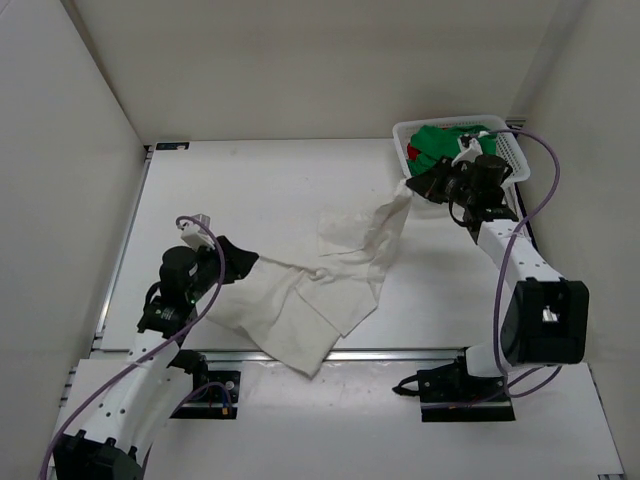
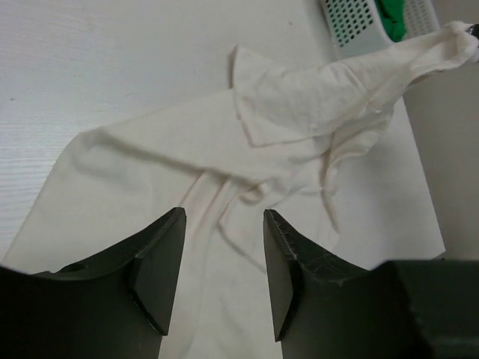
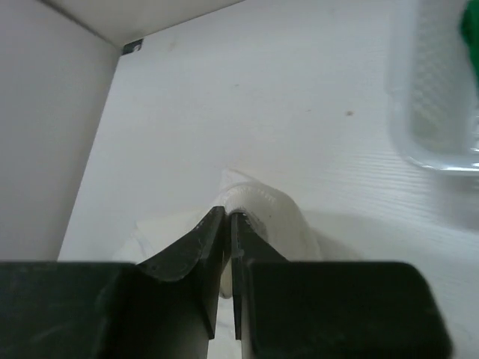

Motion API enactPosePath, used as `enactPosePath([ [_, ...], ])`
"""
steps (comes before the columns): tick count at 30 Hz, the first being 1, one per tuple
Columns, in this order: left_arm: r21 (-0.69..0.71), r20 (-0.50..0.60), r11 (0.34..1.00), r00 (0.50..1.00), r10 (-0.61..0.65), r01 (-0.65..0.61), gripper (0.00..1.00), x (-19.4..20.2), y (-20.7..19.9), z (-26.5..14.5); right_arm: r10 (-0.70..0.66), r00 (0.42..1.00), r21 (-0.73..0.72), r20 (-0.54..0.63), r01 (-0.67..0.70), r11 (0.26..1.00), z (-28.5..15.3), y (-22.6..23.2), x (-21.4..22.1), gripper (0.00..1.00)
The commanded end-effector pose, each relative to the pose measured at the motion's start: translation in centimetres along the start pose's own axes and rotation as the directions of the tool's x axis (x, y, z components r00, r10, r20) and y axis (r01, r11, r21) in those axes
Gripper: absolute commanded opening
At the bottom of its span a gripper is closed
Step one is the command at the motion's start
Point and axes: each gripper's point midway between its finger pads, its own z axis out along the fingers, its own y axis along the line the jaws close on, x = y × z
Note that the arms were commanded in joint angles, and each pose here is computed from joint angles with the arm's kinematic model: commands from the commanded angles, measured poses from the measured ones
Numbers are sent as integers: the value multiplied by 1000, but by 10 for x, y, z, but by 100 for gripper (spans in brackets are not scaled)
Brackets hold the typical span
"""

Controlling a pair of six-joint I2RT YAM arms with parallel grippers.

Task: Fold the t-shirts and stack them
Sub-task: Move the tshirt to the center of the board, then flatten out the tshirt

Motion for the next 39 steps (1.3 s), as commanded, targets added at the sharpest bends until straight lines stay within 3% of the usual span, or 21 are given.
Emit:
enactPosePath([
  [1,-124,-32,992,999,17,-21,57,17,30,-1,-71,981,-42,183,80,996,-7,14,-72,9],
  [4,-201,-70,979,997,24,-38,58,29,48,-4,-106,986,57,128,100,993,4,5,-72,26],
  [7,-298,-101,954,995,8,-38,60,38,71,-3,-214,976,168,38,205,964,10,27,-35,37],
  [10,-370,-116,929,993,-33,-12,60,51,91,-1,-217,976,286,34,198,937,-9,19,1,38],
  [11,-375,-107,927,992,-60,16,62,54,93,-1,-162,987,309,-10,157,938,-11,4,36,38],
  [12,-389,-66,919,993,-100,67,62,53,100,-1,-127,992,290,-23,128,948,-19,4,60,34],
  [15,-434,69,888,988,-138,154,62,34,117,-8,-80,993,233,-89,99,968,-30,14,113,8],
  [17,-493,124,849,982,-145,188,60,23,127,-13,-106,985,220,-137,135,966,-38,22,139,2],
  [21,-580,185,776,968,-168,246,48,17,153,-25,-140,959,170,-246,185,968,-49,38,185,5],
  [24,-635,186,718,958,-217,286,48,31,176,-35,-133,942,176,-306,194,965,-63,32,216,14],
  [30,-628,178,714,950,-257,311,52,54,180,-34,-88,947,201,-309,156,967,-84,12,235,26],
  [35,-633,138,721,957,-256,284,51,64,182,-26,-65,927,243,-369,163,956,-95,-6,255,29],
  [39,-640,125,715,956,-266,282,49,66,184,-22,-54,905,202,-423,153,967,-95,6,279,32],
])
